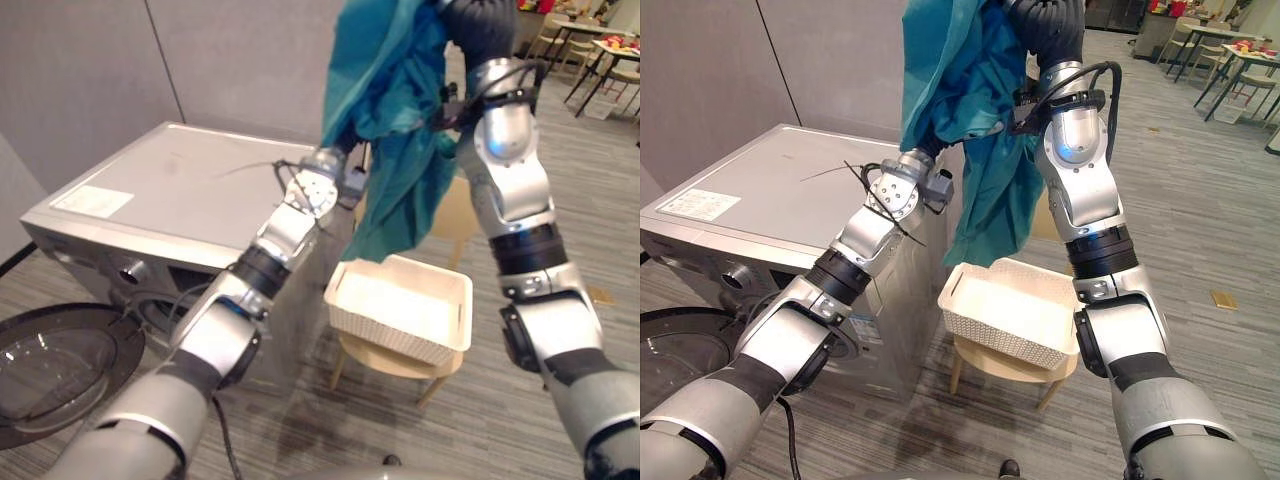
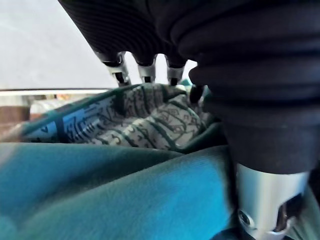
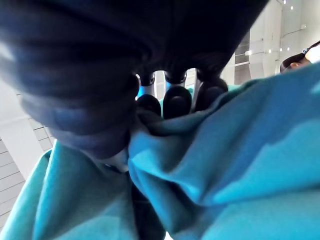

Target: Pick up the laundry basket with both hands and put the clothes into the washing machine.

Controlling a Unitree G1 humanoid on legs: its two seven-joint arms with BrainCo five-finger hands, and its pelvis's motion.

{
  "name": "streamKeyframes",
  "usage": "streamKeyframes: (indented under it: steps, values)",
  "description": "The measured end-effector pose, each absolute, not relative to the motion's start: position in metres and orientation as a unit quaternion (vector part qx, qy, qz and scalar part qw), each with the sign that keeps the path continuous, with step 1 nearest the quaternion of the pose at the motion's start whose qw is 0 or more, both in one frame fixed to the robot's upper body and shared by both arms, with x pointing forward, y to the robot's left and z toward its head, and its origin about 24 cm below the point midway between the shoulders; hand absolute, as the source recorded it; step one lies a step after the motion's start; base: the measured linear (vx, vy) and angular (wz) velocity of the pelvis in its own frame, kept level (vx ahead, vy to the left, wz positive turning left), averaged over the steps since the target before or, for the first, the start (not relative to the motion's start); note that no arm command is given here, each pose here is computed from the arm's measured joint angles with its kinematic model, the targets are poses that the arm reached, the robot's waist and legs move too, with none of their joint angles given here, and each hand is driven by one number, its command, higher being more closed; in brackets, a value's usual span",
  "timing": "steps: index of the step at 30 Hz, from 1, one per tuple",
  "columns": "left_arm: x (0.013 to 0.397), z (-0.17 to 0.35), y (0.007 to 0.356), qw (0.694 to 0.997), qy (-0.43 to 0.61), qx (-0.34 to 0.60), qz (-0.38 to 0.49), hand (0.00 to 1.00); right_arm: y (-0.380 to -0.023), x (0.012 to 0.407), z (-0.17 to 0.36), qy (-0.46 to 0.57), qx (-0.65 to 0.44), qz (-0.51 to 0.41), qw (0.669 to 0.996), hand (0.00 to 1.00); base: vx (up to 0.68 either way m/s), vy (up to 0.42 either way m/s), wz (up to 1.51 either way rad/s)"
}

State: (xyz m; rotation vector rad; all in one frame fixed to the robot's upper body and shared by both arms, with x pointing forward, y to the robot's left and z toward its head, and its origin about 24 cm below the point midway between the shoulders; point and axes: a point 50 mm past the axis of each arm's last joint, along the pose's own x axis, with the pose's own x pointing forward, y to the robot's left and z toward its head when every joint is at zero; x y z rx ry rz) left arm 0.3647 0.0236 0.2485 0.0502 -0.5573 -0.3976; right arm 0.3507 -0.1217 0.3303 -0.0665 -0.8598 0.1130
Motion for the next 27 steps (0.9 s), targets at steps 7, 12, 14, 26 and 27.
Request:
streamKeyframes:
  steps: [7,12,14,26,27]
  values:
    - [0.358,0.254,0.005,0.934,-0.281,0.025,-0.221,0.0,-0.12,0.351,0.33,-0.415,-0.026,0.058,0.907,1.0,0.0,0.001,-0.02]
    - [0.357,0.254,0.002,0.932,-0.281,0.027,-0.226,1.0,-0.116,0.35,0.329,-0.415,-0.024,0.064,0.907,1.0,-0.01,0.002,-0.04]
    - [0.357,0.254,0.001,0.932,-0.282,0.027,-0.227,1.0,-0.113,0.35,0.328,-0.412,-0.017,0.071,0.908,1.0,0.0,0.0,0.0]
    - [0.35,0.265,-0.006,0.923,-0.302,0.024,-0.239,1.0,-0.104,0.338,0.328,-0.436,0.001,0.093,0.895,1.0,0.0,0.001,-0.02]
    - [0.35,0.265,-0.007,0.922,-0.301,0.025,-0.24,1.0,-0.104,0.338,0.328,-0.437,0.001,0.093,0.895,0.0,0.0,0.0,0.0]
